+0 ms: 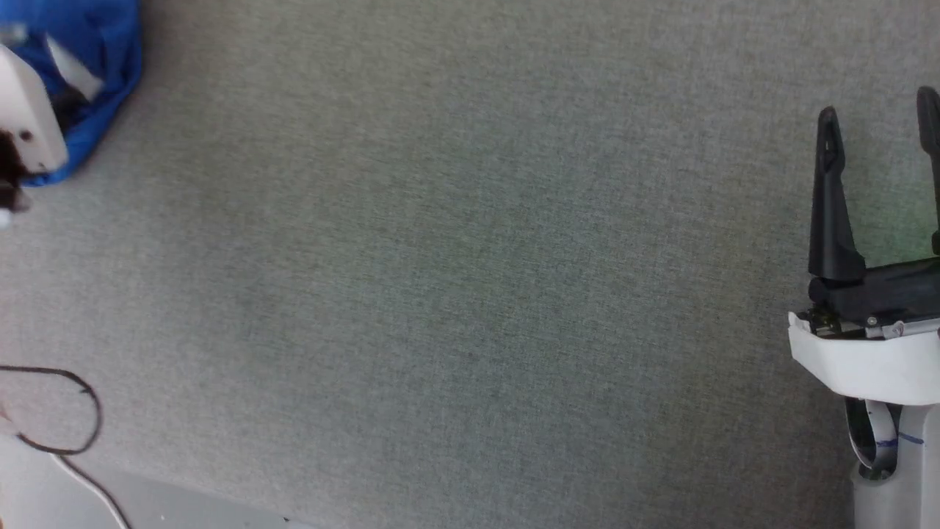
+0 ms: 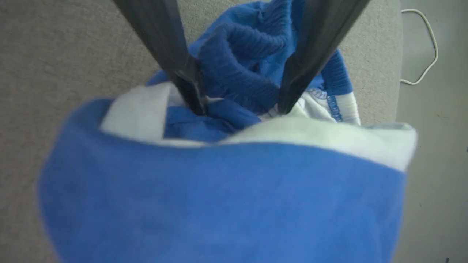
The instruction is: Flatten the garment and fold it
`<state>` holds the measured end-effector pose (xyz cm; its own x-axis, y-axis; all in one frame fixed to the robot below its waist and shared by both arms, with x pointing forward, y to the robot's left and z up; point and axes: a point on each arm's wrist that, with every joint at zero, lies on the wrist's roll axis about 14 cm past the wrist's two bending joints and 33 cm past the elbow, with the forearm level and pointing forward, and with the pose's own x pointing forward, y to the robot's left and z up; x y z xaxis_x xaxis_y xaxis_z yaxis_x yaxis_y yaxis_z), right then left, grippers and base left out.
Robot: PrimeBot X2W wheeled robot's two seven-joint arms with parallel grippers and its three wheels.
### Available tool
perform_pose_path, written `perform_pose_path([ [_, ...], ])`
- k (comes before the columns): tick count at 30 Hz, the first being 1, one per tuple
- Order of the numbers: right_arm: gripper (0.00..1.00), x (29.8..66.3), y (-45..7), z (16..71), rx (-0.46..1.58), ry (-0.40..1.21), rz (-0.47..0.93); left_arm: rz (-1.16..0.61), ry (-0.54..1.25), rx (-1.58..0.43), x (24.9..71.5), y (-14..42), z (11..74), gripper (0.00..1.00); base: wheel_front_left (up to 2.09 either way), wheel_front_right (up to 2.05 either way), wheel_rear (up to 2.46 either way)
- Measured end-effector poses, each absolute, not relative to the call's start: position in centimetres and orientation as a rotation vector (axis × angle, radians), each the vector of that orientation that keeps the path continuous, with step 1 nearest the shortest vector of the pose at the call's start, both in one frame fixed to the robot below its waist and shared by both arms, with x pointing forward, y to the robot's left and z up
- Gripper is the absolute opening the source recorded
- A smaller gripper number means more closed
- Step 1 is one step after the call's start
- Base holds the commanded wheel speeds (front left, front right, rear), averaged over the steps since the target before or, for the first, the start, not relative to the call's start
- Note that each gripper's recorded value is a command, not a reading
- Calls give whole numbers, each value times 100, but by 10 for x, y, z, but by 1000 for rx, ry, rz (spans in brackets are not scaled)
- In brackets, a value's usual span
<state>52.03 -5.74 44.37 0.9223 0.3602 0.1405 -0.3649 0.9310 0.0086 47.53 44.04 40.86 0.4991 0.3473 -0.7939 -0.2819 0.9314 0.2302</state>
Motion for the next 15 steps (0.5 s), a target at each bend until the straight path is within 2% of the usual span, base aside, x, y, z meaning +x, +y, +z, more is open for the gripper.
perform_pose_path([
  [3,100,524,-58,436,35,-133,368,375,1077,52,466,436,383,100,0,0,0],
  [9,100,524,-61,437,31,-138,361,358,1107,60,467,435,380,100,0,0,0],
  [10,100,524,-62,440,29,-143,360,357,1096,50,467,435,382,73,0,0,0],
  [11,100,524,-62,442,27,-148,359,358,1084,52,467,436,385,0,0,0,0],
  [15,100,520,-62,459,22,-177,362,356,1004,108,468,442,406,0,0,0,0],
])
